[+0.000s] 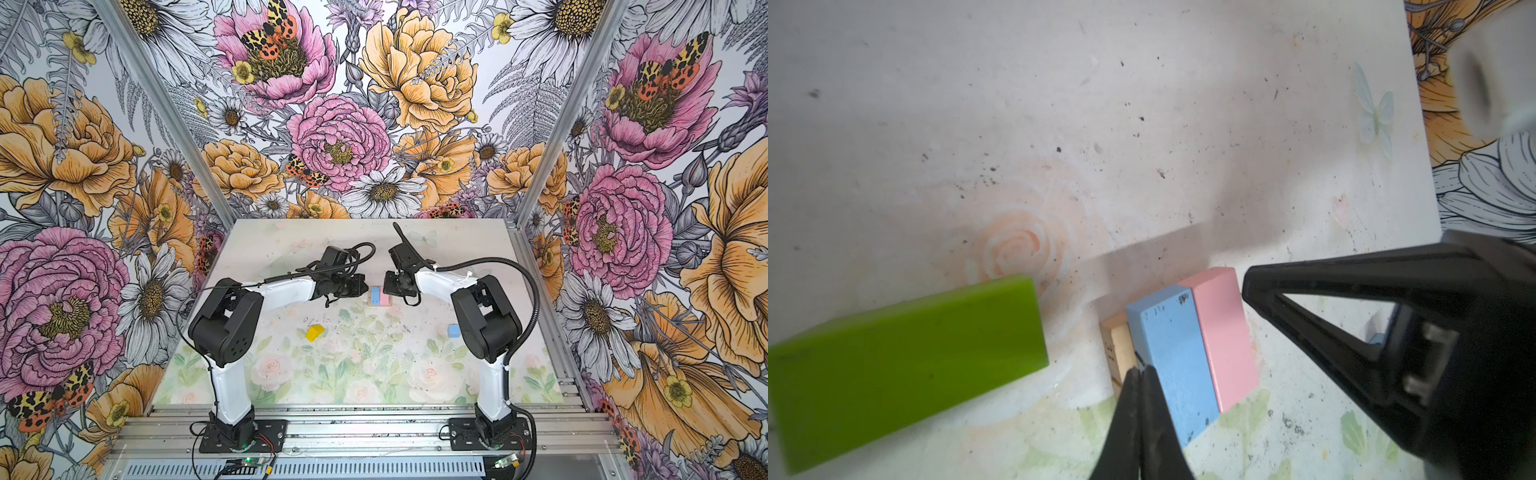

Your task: Build the wood block tower

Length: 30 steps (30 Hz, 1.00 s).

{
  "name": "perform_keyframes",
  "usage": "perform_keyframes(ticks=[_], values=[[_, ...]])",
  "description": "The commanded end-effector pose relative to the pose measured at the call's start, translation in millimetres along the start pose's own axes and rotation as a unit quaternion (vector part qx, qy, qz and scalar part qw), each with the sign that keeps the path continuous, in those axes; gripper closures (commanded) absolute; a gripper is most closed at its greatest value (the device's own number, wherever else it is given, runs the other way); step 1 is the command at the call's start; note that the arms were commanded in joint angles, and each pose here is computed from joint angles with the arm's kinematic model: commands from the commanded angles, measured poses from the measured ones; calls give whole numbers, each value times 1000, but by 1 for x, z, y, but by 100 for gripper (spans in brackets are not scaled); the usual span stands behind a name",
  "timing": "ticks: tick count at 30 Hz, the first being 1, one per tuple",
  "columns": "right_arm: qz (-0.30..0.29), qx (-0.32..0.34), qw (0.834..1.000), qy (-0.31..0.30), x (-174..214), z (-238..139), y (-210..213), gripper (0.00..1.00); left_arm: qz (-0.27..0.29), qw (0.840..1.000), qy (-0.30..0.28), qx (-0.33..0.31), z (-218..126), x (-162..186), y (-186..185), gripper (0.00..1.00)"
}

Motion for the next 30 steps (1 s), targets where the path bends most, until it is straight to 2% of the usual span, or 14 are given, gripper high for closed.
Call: perform_keyframes(ticks=[1, 30], values=[[6, -7, 1000, -12, -9, 2, 2, 100, 19, 1000, 4, 7, 5, -1, -5, 100], [7, -10, 1000, -9, -8, 5, 3, 100, 19, 1000, 13, 8, 11, 0, -5, 100]])
Point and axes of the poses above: each gripper's point midway between its finger pads, its own z axis out along the fingers, its own y axis along the line the jaws close on, x = y × z, the point moved 7 cm from there along -z, back along the fingers, and after that the axes turned 9 degrees about -z, right-handed, at the moved point
